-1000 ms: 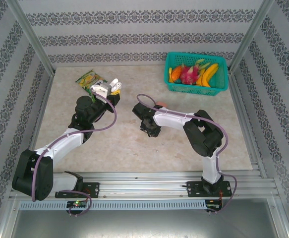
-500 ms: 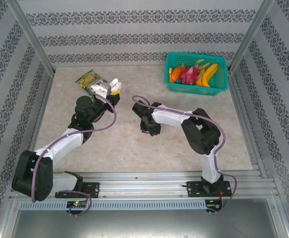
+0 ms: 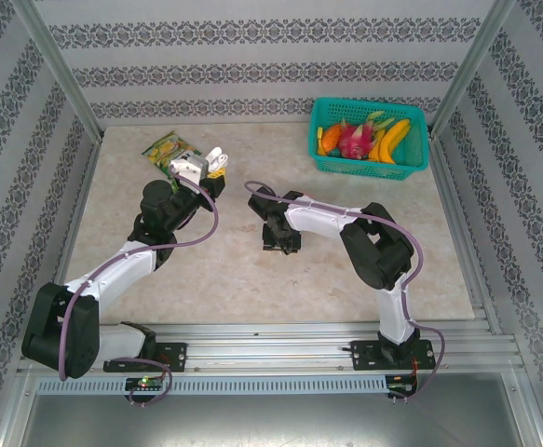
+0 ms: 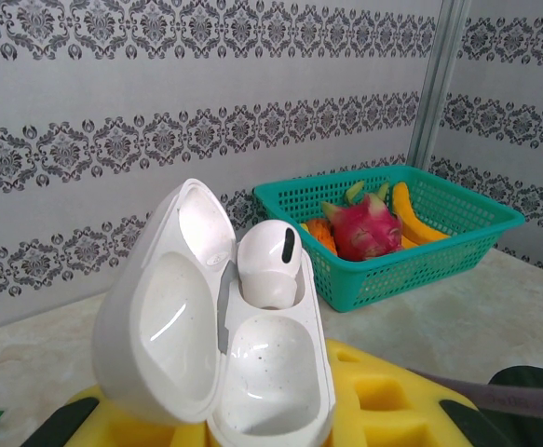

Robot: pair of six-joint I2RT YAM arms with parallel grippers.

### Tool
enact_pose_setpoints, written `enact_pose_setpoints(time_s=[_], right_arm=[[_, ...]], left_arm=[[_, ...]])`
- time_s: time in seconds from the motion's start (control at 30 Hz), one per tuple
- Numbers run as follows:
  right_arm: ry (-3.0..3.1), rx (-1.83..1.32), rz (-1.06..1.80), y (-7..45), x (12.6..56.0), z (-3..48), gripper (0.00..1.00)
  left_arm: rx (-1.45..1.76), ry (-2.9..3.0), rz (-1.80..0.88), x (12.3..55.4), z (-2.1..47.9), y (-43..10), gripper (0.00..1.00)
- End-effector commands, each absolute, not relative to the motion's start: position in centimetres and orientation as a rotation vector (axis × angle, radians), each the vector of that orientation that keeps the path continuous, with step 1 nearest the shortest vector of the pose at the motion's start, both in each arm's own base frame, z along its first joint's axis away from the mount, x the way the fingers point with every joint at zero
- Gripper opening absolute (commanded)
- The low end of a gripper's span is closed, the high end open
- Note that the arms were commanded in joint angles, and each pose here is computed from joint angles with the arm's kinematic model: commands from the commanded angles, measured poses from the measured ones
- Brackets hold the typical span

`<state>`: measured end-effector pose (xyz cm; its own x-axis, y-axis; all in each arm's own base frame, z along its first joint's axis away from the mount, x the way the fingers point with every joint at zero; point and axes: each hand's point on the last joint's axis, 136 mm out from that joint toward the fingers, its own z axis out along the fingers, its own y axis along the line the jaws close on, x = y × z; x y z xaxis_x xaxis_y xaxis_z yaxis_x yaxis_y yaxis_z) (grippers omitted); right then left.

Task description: Insert wireless bluetooth earbuds into charging case

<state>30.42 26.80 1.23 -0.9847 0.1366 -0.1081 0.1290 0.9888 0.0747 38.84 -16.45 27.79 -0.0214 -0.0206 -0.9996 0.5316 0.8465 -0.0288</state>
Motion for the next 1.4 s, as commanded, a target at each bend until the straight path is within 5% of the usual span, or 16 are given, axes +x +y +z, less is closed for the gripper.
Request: enact_pose_setpoints(time_s=[0.0,1.37], right_arm=[[2.976,0.339,0.138,27.0,31.8,0.9,0.48],[2.934,0.391,-0.028,25.2,31.1,2.3,0.45]], left_arm=[[0.410,1.478,-0.466,38.6,29.6,-16.0,0.00],[0.409,1.473,-0.471,38.6,29.5,-16.1,0.00]])
